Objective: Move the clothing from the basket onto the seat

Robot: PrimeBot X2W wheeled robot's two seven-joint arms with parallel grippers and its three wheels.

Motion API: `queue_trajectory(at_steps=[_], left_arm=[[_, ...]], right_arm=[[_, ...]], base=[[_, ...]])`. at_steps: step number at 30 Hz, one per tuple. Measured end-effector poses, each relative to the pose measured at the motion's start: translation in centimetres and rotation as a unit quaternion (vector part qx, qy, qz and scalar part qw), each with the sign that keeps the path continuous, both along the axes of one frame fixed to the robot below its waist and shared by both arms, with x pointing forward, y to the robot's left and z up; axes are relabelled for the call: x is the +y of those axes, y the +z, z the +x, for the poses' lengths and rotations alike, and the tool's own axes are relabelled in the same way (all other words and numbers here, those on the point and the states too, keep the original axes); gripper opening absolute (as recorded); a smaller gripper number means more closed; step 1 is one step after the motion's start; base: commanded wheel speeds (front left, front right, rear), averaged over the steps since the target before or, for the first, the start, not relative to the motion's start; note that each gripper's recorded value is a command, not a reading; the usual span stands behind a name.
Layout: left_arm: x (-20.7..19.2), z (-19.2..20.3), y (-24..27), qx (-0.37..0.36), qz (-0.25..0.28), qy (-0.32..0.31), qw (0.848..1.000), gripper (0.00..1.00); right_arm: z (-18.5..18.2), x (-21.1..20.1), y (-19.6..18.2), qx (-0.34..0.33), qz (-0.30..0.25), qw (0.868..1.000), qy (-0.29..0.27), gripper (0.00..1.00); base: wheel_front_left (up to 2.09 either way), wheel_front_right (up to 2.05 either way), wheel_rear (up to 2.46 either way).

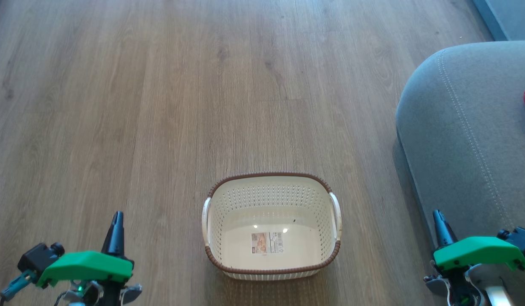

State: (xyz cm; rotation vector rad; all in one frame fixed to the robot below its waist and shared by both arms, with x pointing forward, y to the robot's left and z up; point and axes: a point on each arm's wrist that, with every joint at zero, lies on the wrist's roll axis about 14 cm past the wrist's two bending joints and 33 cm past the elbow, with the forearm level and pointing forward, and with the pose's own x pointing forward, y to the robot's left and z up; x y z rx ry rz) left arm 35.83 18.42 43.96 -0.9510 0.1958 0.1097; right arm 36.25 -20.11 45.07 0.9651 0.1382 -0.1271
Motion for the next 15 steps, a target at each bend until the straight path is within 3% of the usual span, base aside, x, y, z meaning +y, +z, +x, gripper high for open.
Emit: queue_trajectory(at_steps=[15], left_arm=[[0.17, 0.2, 0.45, -0.003, -0.084, 0.015, 0.996, 0.0]], right_arm=[[0.14, -0.04, 0.29, -0.004, 0.085, 0.996, -0.012, 0.0]], base=[[0.0, 0.0, 0.0]])
